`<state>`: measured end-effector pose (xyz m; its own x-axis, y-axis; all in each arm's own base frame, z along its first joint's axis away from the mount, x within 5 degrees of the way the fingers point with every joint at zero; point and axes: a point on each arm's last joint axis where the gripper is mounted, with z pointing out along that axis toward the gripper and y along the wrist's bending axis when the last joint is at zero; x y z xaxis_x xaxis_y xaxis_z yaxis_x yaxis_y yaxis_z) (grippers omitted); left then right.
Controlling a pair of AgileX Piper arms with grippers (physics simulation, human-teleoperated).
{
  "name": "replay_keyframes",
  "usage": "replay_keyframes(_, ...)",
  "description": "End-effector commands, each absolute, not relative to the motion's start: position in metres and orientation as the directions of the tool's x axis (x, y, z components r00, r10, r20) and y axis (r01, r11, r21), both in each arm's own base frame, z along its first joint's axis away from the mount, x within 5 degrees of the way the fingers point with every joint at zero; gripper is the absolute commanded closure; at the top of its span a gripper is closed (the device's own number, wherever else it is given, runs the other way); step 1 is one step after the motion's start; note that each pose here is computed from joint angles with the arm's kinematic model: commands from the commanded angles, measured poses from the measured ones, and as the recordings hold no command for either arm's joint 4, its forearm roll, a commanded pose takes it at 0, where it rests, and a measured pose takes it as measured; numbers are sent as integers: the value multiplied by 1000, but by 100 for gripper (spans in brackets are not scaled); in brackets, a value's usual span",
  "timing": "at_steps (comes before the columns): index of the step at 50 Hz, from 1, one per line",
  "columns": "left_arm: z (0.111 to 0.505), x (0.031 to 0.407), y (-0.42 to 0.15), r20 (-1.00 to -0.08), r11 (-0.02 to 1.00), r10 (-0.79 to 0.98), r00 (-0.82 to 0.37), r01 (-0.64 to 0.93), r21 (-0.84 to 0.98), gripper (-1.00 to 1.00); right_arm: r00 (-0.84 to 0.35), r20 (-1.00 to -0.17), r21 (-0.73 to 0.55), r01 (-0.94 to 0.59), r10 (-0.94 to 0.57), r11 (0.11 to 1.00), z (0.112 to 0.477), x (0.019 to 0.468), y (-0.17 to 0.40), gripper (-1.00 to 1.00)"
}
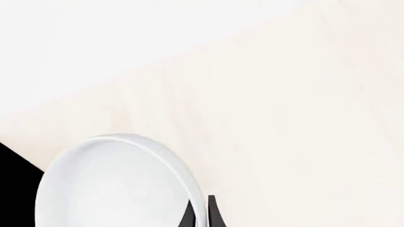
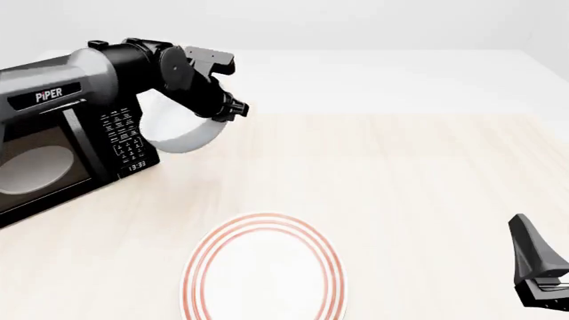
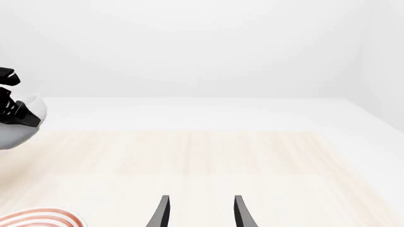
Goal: Put the white bowl to the right of the plate.
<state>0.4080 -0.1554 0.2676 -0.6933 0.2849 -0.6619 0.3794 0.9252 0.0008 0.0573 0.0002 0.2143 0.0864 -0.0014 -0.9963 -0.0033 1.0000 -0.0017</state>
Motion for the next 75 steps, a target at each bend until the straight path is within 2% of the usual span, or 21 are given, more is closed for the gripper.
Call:
replay_keyframes(1,314,413,-168,-691,883,388,-610,460,90,100,86,-996,-2,-3,-2,1000,214,57,0,-100)
replay_keyframes(12,353,413,-208,-716,821,468,-518,555,135,100,87,-996,-2,-3,-1,1000,214,57,0,-100)
replay_keyframes(20,358,411,-255,-705,758,531,-469,636,147,100,86,-996,-2,-3,-1,1000,214,57,0,-100)
replay_keyframes(23,358,412,-255,-705,758,531,-470,636,147,100,86,-996,-2,-3,-1,1000,214,57,0,-100)
replay_keyframes(24,361,408,-274,-705,733,549,-449,664,148,100,86,-996,-2,-3,-2,1000,214,57,0,-100)
replay_keyframes(30,361,404,-306,-699,684,587,-408,712,159,100,86,-996,-2,-3,-1,1000,214,57,0,-100)
replay_keyframes(39,330,381,-362,-682,607,633,-367,781,144,100,87,-996,-2,-3,-2,1000,214,57,0,-100)
replay_keyframes(49,308,361,-396,-674,563,653,-346,817,127,100,86,-996,-2,-3,-1,1000,214,57,0,-100)
replay_keyframes(66,268,285,-435,-680,485,662,-316,872,67,100,87,-996,-2,-3,-1,1000,214,57,0,-100)
replay_keyframes(75,252,267,-446,-689,470,655,-312,882,47,100,86,-996,-2,-3,-1,1000,214,57,0,-100)
